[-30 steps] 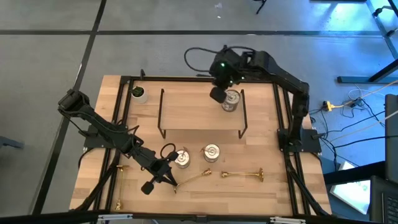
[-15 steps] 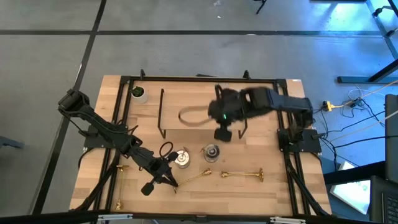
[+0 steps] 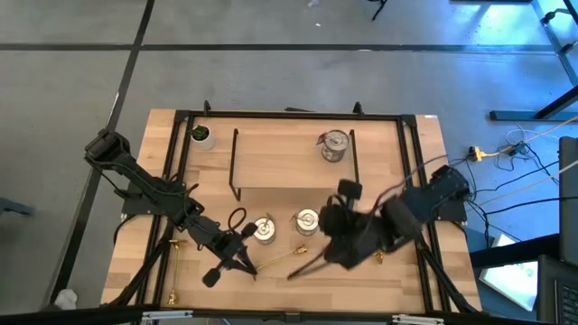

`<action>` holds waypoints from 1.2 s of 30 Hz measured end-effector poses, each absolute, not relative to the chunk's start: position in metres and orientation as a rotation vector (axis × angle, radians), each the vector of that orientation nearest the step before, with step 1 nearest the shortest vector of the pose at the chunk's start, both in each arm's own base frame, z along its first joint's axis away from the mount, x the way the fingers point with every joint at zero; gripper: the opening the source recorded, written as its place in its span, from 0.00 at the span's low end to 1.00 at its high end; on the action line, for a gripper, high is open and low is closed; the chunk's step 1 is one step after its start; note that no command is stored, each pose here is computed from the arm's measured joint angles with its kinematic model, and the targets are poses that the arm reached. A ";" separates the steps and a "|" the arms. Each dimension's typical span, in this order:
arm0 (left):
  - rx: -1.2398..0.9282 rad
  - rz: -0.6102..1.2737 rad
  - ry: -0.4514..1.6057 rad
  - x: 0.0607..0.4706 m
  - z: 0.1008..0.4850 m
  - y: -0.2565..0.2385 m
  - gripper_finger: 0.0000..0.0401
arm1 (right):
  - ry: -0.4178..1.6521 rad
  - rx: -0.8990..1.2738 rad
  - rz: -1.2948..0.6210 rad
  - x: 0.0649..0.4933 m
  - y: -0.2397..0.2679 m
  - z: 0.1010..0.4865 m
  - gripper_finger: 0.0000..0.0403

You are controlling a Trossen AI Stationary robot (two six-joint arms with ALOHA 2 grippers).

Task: Pick & Place candle stick holders
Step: Put the right silver scented candle on the shelf

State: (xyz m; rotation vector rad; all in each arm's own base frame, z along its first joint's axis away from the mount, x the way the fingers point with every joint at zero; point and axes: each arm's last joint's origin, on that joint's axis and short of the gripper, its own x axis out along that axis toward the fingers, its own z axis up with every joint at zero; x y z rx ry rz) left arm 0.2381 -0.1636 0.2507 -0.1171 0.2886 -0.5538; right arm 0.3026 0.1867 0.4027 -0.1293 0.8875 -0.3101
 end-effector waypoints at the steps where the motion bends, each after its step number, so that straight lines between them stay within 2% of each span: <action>1: -0.116 -0.542 0.284 0.238 0.251 -0.164 0.01 | 0.881 -0.131 -0.319 0.302 0.193 0.396 0.01; 11: -0.123 -0.492 0.236 0.239 0.255 -0.164 0.01 | 0.821 -0.173 -0.321 0.307 0.234 0.321 0.01; 19: -0.113 -0.503 0.236 0.239 0.255 -0.164 0.01 | 0.792 -0.142 -0.285 0.295 0.258 0.282 0.01; 22: -0.099 -0.507 0.233 0.239 0.255 -0.164 0.01 | 0.760 -0.130 -0.211 0.285 0.276 0.272 0.01; 29: -0.073 -0.477 0.218 0.240 0.255 -0.162 0.01 | 0.666 -0.154 0.104 0.274 0.314 0.255 0.01; 36: -0.108 -0.318 0.102 0.248 0.265 -0.152 0.01 | 0.651 -0.046 0.260 0.269 0.297 0.217 0.01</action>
